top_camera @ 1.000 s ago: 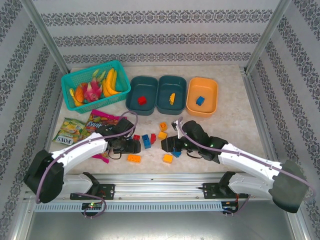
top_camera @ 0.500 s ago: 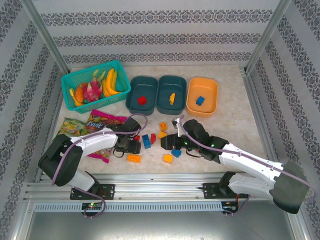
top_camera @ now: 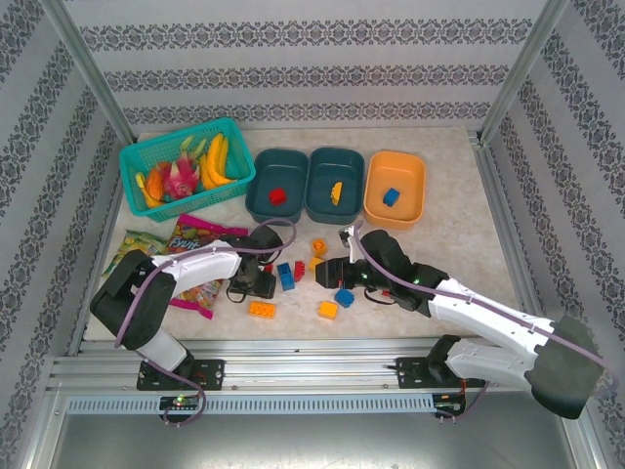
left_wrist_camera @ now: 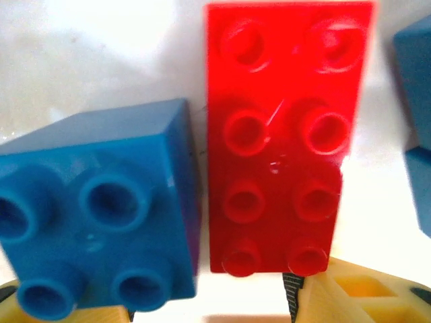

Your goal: Sort the legos into containers by color

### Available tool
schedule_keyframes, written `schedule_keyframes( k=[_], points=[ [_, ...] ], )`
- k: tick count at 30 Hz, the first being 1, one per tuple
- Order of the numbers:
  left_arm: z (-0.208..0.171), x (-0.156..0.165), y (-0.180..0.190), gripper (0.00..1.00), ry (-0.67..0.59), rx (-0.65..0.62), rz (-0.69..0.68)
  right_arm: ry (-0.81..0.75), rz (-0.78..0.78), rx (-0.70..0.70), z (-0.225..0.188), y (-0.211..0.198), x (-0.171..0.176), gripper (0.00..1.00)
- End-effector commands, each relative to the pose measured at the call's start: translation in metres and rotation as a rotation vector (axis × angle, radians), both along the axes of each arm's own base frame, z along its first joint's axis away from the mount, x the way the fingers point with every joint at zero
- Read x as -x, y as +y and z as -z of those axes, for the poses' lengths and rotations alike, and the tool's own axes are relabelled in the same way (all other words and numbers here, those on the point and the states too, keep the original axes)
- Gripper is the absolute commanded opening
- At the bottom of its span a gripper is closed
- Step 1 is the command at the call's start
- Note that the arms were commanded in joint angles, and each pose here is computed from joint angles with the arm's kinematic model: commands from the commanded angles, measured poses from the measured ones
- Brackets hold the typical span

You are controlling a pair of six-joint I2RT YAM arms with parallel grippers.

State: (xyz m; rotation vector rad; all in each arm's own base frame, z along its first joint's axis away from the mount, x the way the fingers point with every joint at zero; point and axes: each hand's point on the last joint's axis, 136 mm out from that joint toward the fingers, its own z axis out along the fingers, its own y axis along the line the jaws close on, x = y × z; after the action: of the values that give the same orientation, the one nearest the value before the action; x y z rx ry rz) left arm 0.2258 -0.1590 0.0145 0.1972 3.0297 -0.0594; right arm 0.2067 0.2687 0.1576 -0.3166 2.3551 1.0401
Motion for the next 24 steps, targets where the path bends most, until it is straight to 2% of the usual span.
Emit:
schedule_keyframes(
  k=[1, 5, 9, 15, 24],
  points=[
    [-0.018, -0.036, -0.032, 0.63, -0.156, 0.083, 0.030, 0.002, 0.008, -0.015, -0.008, 0.001, -0.003, 0.63],
    [-0.032, -0.031, -0.023, 0.64, -0.200, 0.101, -0.048, 0.003, 0.011, -0.016, -0.007, 0.000, -0.004, 0.63],
    [-0.044, -0.025, -0.016, 0.69, -0.247, 0.146, -0.102, 0.007, 0.017, -0.020, -0.007, 0.000, -0.006, 0.63],
    [-0.028, -0.020, -0.018, 0.68, -0.180, 0.124, -0.112, 0.022, 0.003, -0.015, -0.004, 0.004, -0.007, 0.63],
    [-0.015, -0.025, -0.020, 0.62, -0.156, 0.131, -0.260, 0.029, 0.009, -0.016, -0.004, 0.004, -0.008, 0.63]
  ],
)
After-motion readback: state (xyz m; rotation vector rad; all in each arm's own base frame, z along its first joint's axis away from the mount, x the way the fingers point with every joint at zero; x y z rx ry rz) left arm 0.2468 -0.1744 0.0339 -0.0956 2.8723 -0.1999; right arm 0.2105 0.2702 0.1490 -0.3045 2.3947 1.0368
